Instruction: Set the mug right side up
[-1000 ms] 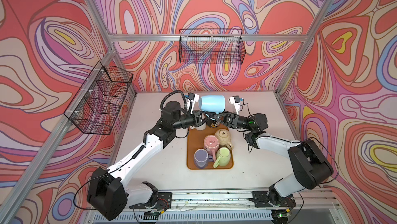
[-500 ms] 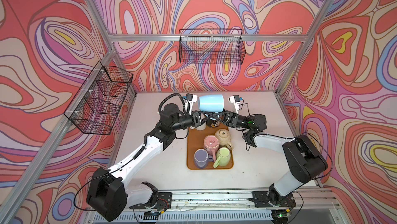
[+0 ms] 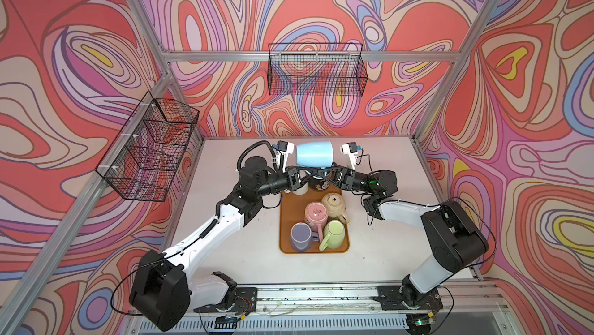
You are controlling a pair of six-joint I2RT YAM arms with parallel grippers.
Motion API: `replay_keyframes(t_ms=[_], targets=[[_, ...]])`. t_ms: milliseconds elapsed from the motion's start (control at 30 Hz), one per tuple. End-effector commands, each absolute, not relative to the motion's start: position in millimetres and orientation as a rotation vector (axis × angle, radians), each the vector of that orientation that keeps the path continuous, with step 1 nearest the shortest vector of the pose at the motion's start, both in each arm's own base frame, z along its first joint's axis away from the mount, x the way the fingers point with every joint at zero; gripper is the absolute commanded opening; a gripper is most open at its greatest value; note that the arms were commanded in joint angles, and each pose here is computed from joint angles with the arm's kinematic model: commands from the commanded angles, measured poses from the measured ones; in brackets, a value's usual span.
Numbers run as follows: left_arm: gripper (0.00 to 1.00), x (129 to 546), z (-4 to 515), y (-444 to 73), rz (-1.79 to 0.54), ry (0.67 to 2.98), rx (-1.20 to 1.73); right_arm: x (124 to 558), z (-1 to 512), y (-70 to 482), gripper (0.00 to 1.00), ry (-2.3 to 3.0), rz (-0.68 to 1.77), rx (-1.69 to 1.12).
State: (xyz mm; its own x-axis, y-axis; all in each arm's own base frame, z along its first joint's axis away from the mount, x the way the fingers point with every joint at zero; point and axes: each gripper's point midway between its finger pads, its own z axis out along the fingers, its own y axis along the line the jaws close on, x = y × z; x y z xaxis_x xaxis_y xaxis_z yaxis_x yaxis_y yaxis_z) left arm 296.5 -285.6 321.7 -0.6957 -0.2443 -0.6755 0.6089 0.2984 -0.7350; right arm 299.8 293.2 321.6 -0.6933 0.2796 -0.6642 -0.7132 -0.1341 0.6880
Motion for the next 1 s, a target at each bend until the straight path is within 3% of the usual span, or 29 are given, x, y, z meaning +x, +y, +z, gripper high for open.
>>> replay_keyframes(t_ms=[0, 367, 533, 700, 967], targets=[[0.27, 289.0, 324.7, -285.0, -1.454, 1.798, 0.394, 303.1, 339.6, 287.3, 0.0, 1.399, 1.87, -0.457], [0.34, 290.8, 326.6, -272.6, -1.421, 1.789, 0.361, 299.4, 337.7, 286.5, 0.0, 1.409, 1.864, -0.466], [0.22, 292.2, 326.4, -270.2, -1.42, 1.789, 0.35, 300.0, 335.4, 286.5, 0.0, 1.415, 1.86, -0.464], [0.19, 293.5, 324.8, -270.7, -1.424, 1.788, 0.347, 299.5, 332.7, 287.1, 0.0, 1.425, 1.853, -0.468], [0.37, 296.7, 323.9, -274.6, -1.458, 1.783, 0.34, 297.8, 329.9, 286.0, 0.0, 1.435, 1.839, -0.47]])
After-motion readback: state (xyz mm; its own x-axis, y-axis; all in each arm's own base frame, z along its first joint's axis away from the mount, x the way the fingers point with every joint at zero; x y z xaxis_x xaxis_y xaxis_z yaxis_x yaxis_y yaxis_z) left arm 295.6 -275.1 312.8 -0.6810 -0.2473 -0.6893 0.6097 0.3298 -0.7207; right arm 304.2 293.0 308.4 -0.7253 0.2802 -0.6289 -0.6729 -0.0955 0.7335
